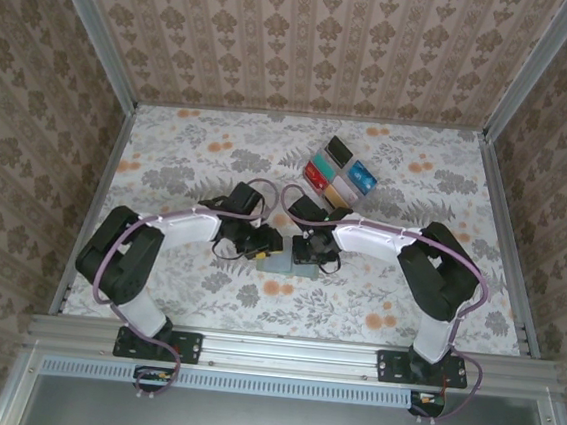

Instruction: Take the credit cards out of the card holder

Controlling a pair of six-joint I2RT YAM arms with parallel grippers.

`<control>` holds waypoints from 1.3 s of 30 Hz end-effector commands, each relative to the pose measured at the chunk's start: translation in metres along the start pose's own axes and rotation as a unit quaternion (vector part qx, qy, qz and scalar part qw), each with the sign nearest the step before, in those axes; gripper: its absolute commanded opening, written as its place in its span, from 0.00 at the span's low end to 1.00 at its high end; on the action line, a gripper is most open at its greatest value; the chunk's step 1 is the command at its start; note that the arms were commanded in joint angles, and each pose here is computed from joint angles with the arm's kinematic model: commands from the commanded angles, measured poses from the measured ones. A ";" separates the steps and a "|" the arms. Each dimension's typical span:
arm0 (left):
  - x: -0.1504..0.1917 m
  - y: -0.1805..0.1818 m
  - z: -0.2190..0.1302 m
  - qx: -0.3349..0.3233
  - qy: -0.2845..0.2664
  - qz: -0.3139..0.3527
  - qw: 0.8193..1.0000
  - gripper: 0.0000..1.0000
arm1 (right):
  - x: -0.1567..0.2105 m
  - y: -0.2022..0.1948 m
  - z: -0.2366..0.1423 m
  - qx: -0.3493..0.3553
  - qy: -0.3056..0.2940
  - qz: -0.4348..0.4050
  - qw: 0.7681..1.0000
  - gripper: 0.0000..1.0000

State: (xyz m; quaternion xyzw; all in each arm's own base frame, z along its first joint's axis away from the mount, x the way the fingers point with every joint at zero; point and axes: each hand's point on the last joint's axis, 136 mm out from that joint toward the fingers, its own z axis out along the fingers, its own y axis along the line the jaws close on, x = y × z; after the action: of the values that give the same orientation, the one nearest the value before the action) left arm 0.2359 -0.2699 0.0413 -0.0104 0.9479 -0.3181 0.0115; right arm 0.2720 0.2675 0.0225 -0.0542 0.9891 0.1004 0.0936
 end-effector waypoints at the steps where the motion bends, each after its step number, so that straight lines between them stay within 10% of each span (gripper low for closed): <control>1: -0.002 0.000 0.002 -0.018 0.000 0.002 1.000 0.41 | 0.013 -0.017 0.013 0.032 0.022 0.008 0.999 0.30; 20: -0.002 -0.041 0.004 0.083 0.012 0.039 0.996 0.35 | 0.005 -0.010 0.004 -0.043 0.001 0.046 0.998 0.29; 39: -0.003 -0.090 0.042 0.119 0.037 0.083 0.989 0.29 | -0.036 -0.049 -0.094 -0.072 -0.194 0.116 0.971 0.30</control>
State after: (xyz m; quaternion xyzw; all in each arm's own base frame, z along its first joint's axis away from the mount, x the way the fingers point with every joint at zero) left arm 0.2381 -0.3623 0.0664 0.0828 0.8957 -0.4368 0.0078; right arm 0.2932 0.2159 0.1013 0.0509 0.9498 0.1976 0.2372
